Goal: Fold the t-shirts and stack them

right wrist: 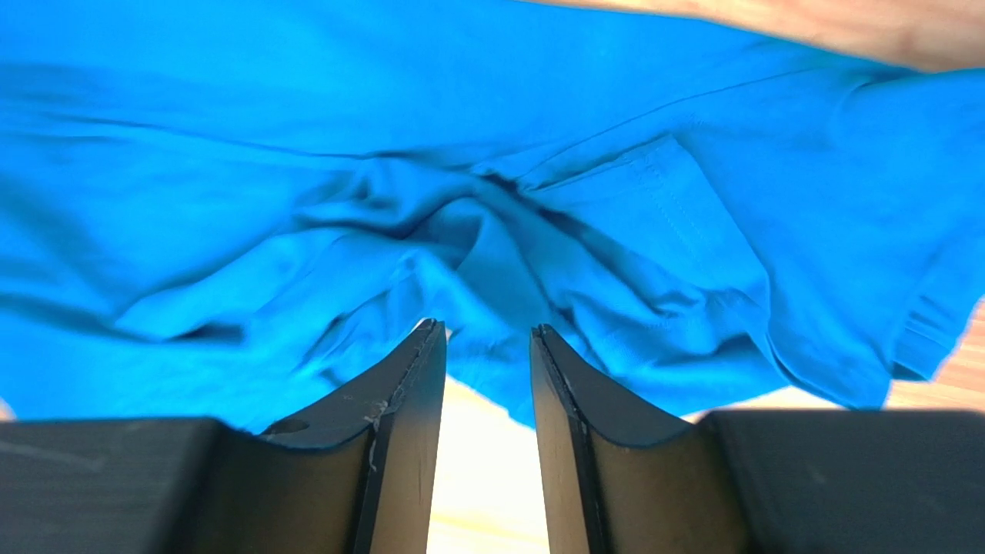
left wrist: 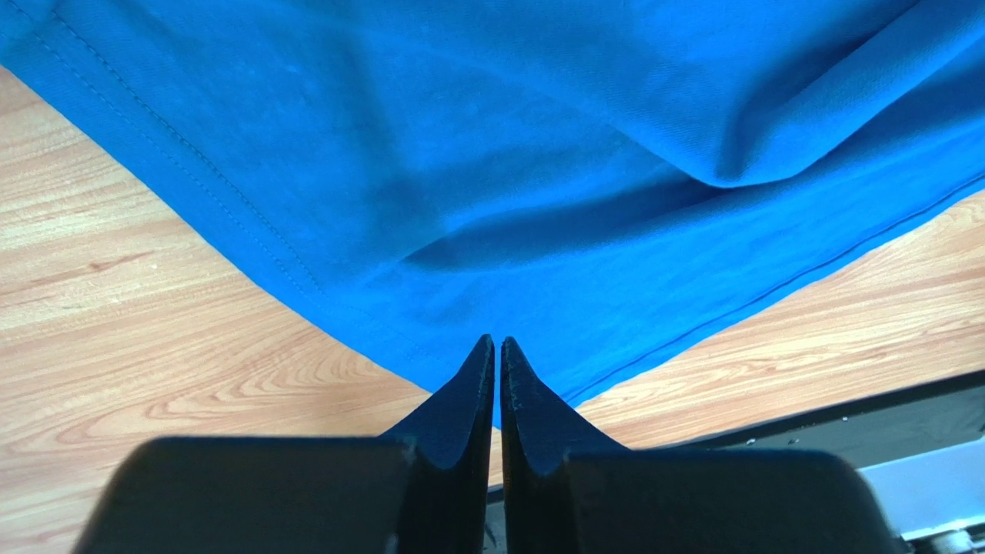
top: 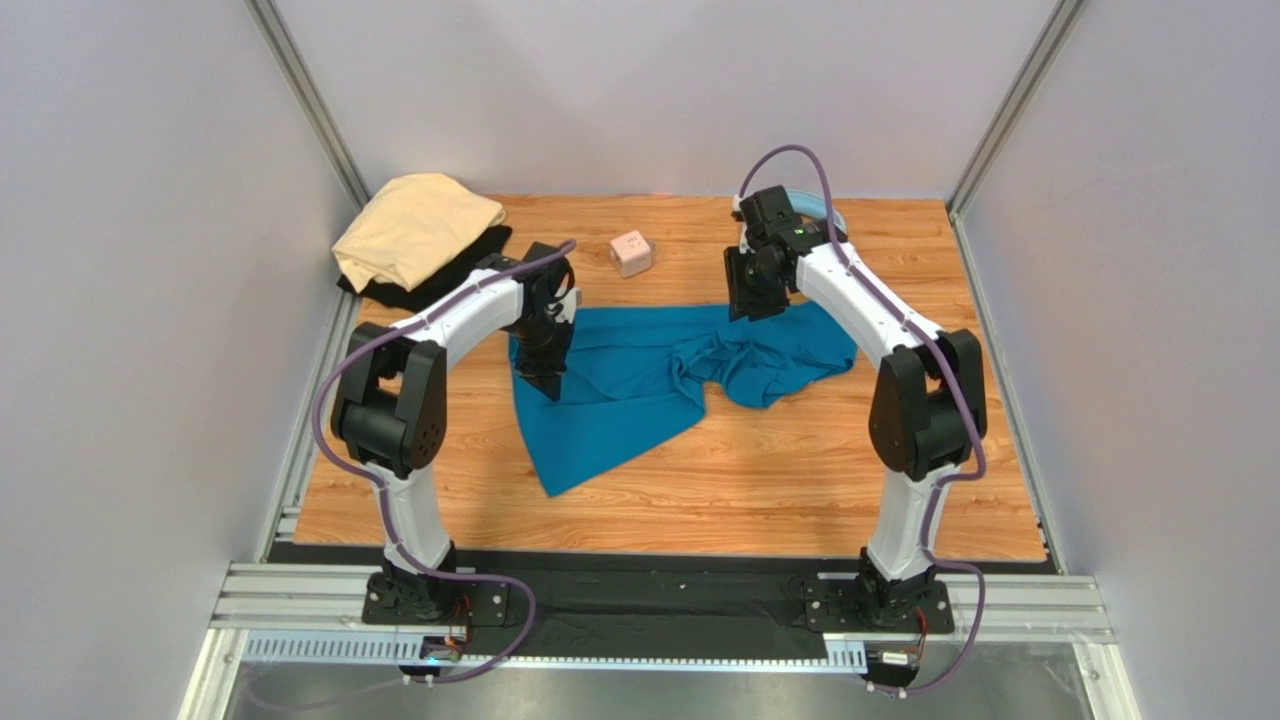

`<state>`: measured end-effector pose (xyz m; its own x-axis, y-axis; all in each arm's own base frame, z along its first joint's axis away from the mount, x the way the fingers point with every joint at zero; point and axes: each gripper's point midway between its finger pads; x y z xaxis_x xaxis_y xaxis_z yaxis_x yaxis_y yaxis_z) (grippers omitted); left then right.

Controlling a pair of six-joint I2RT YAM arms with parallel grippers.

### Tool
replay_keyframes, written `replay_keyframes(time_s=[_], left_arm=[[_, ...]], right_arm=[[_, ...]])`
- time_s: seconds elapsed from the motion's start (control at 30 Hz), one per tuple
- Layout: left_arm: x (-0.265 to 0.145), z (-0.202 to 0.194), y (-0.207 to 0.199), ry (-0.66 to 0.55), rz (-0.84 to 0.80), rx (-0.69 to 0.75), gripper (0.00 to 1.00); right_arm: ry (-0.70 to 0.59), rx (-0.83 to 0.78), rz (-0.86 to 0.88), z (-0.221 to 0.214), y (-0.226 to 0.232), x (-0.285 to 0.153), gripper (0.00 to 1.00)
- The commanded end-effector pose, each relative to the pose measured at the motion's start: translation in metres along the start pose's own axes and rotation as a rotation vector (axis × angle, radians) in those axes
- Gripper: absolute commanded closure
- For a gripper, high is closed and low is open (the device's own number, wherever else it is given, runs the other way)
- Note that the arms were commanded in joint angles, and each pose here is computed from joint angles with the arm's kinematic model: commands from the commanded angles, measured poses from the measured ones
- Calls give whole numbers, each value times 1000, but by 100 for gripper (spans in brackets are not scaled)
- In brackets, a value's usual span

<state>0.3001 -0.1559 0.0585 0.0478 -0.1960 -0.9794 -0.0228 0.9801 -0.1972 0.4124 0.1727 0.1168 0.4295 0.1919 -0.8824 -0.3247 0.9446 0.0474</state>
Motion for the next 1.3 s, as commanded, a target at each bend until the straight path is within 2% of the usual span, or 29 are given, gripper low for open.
replay_keyframes(time_s=[0.0, 0.17, 0.2, 0.27, 0.33, 0.57, 0.9, 1.27], left_arm=[[-4, -1, -6, 9, 10, -8, 90], [-3, -1, -5, 5, 18, -5, 90], [-3, -2, -5, 7, 15, -8, 90], [2, -5, -5, 14, 10, -9, 90], [6, -10, -6, 26, 5, -10, 90], [7, -14, -8, 13, -8, 3, 90], [16, -19, -6, 25, -11, -7, 90], [14, -18, -2, 22, 8, 9, 90]], right_arm=[[-77, -31, 54, 15, 16, -27, 64], [-59, -63, 128, 7, 41, -44, 62], [-54, -71, 141, 6, 44, -46, 57], [-13, -87, 165, -1, 55, -44, 56], [20, -103, 135, -7, 57, -39, 51], [90, -107, 140, -11, 78, -20, 51], [173, -136, 72, -33, 65, -5, 53], [219, -81, 101, -39, 74, 7, 52]])
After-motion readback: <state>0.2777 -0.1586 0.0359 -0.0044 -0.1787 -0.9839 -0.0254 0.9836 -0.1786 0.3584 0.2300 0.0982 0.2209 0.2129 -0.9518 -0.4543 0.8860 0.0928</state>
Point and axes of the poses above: each gripper's point midway between its finger pads, its own x axis out along the fingers, its own y axis along the line the jaws close on, z = x × y, and after that the axes turned 11 degrees about -x, right-handed
